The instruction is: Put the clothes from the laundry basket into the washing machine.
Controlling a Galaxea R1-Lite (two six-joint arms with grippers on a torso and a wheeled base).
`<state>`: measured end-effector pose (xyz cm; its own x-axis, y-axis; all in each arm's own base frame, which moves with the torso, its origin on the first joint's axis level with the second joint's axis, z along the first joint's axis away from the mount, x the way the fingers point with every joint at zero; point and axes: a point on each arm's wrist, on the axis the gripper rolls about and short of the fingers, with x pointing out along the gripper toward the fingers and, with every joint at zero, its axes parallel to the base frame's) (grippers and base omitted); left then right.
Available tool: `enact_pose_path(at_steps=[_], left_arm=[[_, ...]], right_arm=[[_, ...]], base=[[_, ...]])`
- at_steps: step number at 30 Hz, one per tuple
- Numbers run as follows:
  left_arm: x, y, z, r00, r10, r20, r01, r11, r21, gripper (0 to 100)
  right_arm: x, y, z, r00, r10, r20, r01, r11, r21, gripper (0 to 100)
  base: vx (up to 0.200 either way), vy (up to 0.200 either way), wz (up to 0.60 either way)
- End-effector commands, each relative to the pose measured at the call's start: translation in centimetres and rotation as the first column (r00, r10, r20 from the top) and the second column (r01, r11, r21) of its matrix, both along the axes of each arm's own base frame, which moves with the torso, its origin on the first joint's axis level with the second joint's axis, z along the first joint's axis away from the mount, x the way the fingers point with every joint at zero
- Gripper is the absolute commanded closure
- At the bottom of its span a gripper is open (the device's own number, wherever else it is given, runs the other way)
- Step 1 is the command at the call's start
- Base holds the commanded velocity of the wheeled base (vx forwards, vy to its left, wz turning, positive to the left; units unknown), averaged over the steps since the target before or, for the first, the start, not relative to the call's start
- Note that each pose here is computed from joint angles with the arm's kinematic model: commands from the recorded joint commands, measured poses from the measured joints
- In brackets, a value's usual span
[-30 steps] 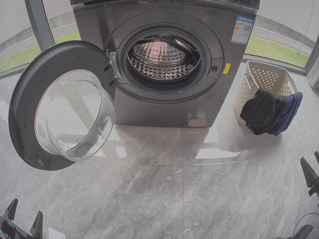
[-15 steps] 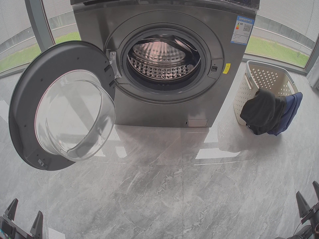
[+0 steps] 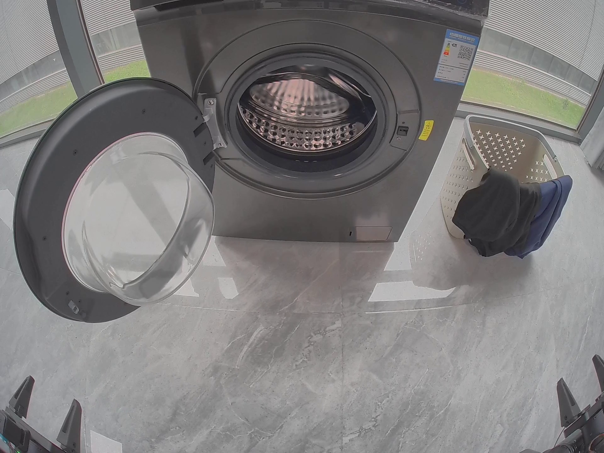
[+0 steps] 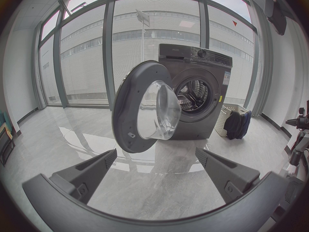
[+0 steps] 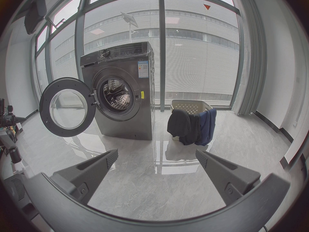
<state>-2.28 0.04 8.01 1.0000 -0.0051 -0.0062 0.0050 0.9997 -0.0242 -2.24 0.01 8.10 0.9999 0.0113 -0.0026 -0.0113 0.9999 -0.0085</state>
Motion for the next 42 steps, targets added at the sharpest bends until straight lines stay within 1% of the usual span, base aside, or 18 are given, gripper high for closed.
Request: enact_pose_path(at_steps=[1,17,24,30,32,42], left_arm=[[0.08,0.00,-0.41,1.000,0.001,-0.011,-0.001,1.000,0.000,0],[0.09,0.00,-0.41,1.000,-0.001,-0.012,0.001,1.000,0.000,0],[0.09,0.00,-0.41,1.000,-0.001,-0.012,0.001,1.000,-0.003,0],[0.09,0.00,-0.41,1.000,-0.001,-0.012,0.001,1.000,-0.002,0],[0.09,0.00,-0.41,1.000,-0.001,-0.012,0.001,1.000,-0.002,0],[0.09,0.00,-0.41,1.000,-0.001,-0.012,0.001,1.000,-0.003,0]], right_arm=[[-0.04,0.00,-0.53,1.000,0.001,0.006,-0.001,1.000,-0.001,0],[-0.04,0.00,-0.53,1.000,-0.002,0.006,0.002,1.000,0.004,0],[-0.04,-0.01,-0.53,1.000,-0.004,0.006,0.004,1.000,0.002,0],[-0.04,-0.01,-0.53,1.000,-0.004,0.006,0.004,1.000,0.005,0],[-0.04,-0.01,-0.53,1.000,-0.004,0.006,0.004,1.000,0.004,0],[-0.05,0.00,-0.48,1.000,-0.002,0.007,0.002,1.000,0.002,0]], base=[[0.000,-0.200,0.00],[0.000,-0.200,0.00],[0.000,0.000,0.00],[0.000,0.000,-0.60],[0.000,0.000,0.00],[0.000,-0.200,0.00]])
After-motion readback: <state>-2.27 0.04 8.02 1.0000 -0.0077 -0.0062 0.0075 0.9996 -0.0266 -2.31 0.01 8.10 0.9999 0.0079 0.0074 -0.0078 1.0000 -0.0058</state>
